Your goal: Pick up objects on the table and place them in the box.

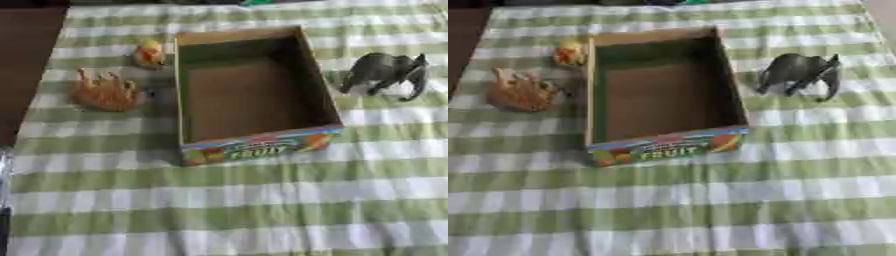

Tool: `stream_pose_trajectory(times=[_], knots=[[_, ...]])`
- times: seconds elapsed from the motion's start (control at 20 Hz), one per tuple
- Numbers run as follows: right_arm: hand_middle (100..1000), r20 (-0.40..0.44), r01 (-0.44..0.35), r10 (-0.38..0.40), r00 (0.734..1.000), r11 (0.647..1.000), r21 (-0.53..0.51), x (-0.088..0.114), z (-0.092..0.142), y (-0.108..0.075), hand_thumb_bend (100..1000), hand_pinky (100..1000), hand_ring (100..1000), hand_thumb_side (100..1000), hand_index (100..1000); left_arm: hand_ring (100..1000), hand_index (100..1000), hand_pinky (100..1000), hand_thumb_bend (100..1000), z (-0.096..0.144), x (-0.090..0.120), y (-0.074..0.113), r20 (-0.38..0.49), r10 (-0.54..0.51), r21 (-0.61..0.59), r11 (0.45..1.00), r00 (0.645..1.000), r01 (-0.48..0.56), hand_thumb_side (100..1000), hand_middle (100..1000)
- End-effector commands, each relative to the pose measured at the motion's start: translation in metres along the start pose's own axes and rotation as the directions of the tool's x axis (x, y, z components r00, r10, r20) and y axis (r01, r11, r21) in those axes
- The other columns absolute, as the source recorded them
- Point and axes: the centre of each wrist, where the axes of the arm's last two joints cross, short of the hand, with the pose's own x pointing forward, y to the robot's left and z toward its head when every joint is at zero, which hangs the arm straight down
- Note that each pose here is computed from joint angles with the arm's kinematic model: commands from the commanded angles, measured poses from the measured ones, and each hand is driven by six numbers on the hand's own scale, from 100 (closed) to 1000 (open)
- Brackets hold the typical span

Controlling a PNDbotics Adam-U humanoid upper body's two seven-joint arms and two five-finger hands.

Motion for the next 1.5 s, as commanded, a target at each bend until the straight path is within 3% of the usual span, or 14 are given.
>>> stream_pose_trajectory(times=[0.05, 0.5, 0.85, 1.15, 1.5], knots=[[711, 0.036, -0.003, 0.003, 0.999, 1.0, 0.001, 0.005, -0.008, -0.004, 100, 676, 800, 1000, 873, 616, 846, 591, 100, -0.005, 0.007, 0.001, 0.028, 0.013, 0.006, 1.0, 1.0, -0.013, 1000, 660], [720, 0.063, -0.025, 0.024, 0.998, 1.0, 0.013, 0.007, -0.014, -0.007, 100, 679, 803, 1000, 870, 616, 845, 591, 100, -0.005, 0.006, 0.001, 0.025, 0.009, 0.007, 1.0, 1.0, -0.009, 1000, 660], [743, 0.193, -0.212, 0.189, 0.963, 0.972, 0.105, 0.024, -0.052, -0.024, 100, 689, 811, 1000, 854, 617, 844, 591, 100, -0.003, 0.005, 0.003, 0.02, 0.001, -0.003, 1.0, 1.0, 0.0, 1000, 660], [767, 0.265, -0.45, 0.385, 0.884, 0.855, 0.259, 0.038, -0.088, -0.036, 100, 702, 824, 1000, 845, 617, 843, 591, 100, -0.001, 0.003, 0.004, 0.013, -0.01, -0.02, 1.0, 1.0, 0.01, 1000, 660], [814, 0.378, -0.642, 0.519, 0.767, 0.632, 0.434, 0.025, -0.122, -0.041, 100, 735, 847, 1000, 850, 617, 844, 591, 100, 0.0, 0.003, 0.005, 0.012, -0.013, -0.036, 0.999, 1.0, 0.014, 1000, 660]])
